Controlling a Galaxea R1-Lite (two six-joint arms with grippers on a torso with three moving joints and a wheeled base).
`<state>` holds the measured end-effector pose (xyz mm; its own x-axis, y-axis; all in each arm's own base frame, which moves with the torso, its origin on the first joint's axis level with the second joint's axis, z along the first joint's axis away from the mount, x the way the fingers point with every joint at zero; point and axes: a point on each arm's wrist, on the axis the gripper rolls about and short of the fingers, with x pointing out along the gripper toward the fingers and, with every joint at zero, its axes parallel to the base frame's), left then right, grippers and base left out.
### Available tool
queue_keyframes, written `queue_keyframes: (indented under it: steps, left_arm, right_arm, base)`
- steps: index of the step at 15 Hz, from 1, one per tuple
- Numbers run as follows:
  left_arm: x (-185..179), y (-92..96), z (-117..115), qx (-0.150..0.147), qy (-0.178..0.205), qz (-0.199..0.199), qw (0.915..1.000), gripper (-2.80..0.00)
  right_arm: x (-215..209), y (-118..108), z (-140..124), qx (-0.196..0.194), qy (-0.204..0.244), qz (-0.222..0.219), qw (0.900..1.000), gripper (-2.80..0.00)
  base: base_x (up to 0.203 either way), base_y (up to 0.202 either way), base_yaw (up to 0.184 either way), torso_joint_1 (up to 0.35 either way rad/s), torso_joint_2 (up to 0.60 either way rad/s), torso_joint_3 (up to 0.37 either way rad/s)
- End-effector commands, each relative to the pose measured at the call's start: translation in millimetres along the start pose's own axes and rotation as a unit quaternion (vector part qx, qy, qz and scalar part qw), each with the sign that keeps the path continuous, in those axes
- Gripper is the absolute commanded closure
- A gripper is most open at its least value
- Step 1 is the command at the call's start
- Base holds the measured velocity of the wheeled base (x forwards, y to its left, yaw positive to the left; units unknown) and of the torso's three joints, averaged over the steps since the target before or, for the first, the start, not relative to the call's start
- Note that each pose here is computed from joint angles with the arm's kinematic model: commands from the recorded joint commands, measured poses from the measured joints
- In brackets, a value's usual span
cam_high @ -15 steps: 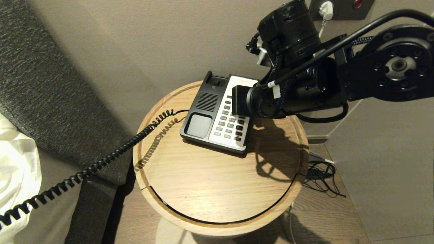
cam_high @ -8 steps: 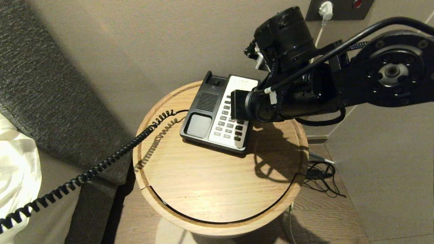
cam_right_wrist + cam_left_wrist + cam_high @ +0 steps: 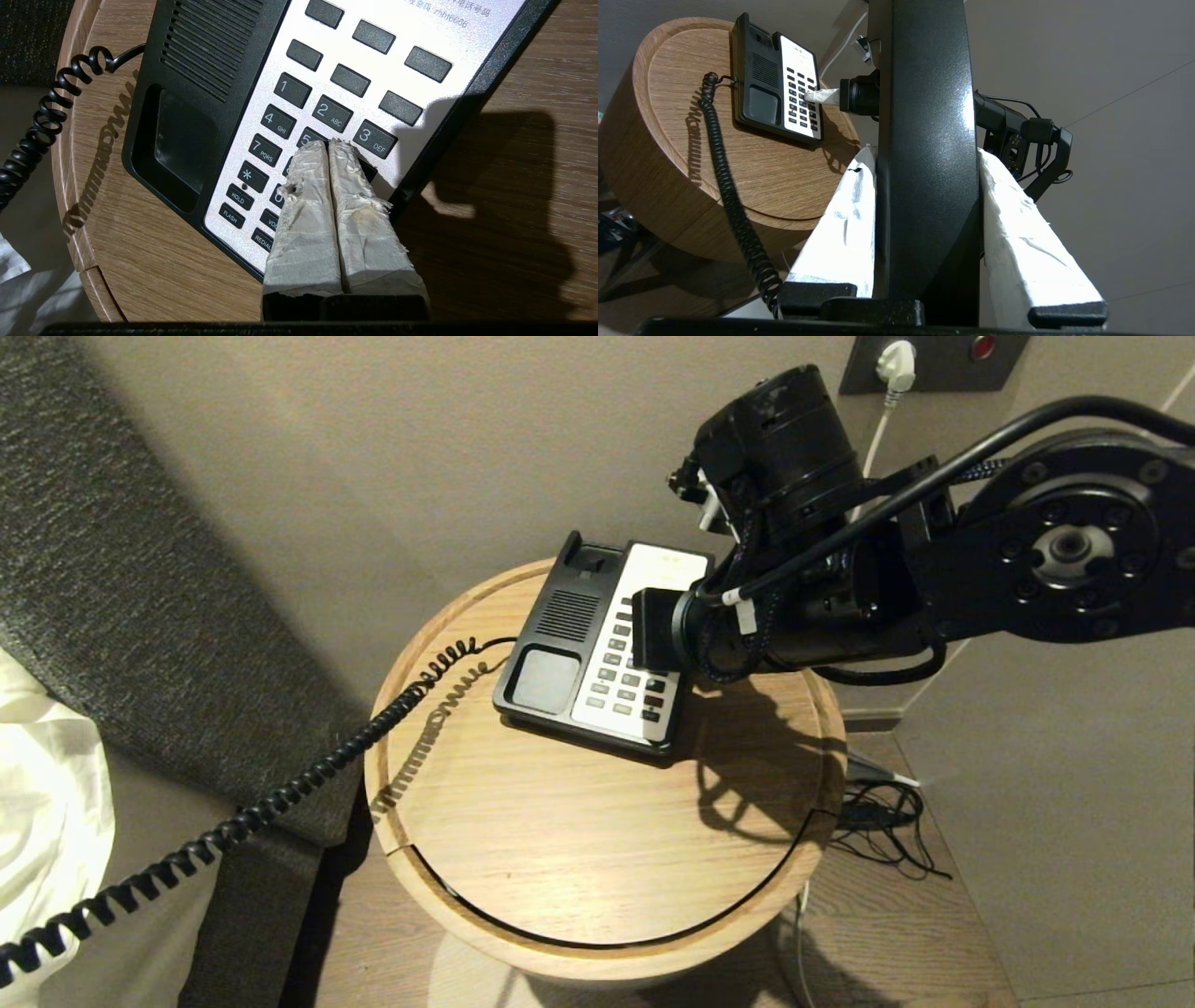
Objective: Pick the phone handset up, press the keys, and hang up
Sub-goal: Dial the number
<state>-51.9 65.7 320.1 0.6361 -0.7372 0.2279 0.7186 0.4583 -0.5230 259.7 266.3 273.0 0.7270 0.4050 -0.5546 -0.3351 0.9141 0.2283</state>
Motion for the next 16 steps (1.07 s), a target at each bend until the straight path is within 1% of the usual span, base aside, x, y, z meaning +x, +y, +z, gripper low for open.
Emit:
queue_keyframes:
  steps: [1, 5, 8, 16]
  left_arm:
    - [0.0, 0.4, -0.3, -0.003, 0.001, 0.0, 1.0, 0.0]
    - [0.1, 1.4, -1.8, -0.003, 0.004, 0.001, 1.0, 0.0]
    - [-0.1, 1.2, -1.5, -0.002, 0.003, 0.001, 1.0, 0.0]
    - [-1.9, 3.3, -4.4, -0.002, 0.005, 0.001, 1.0, 0.0]
  right_arm:
    - [-0.3, 0.3, 0.8, 0.002, -0.001, 0.0, 1.0, 0.0]
    - [-10.2, 11.6, 3.9, 0.002, -0.013, 0.02, 1.0, 0.0]
    - [-11.3, 18.6, 0.6, -0.003, -0.01, 0.028, 1.0, 0.0]
    - [-7.8, 18.3, 0.4, -0.005, -0.009, 0.026, 1.0, 0.0]
  base:
    - [0.0, 0.0, 0.0, 0.0, 0.0, 0.0]
    - [0.0, 0.0, 0.0, 0.0, 0.0, 0.0]
    - [0.0, 0.0, 0.0, 0.0, 0.0, 0.0]
    - [0.0, 0.0, 0.0, 0.0, 0.0, 0.0]
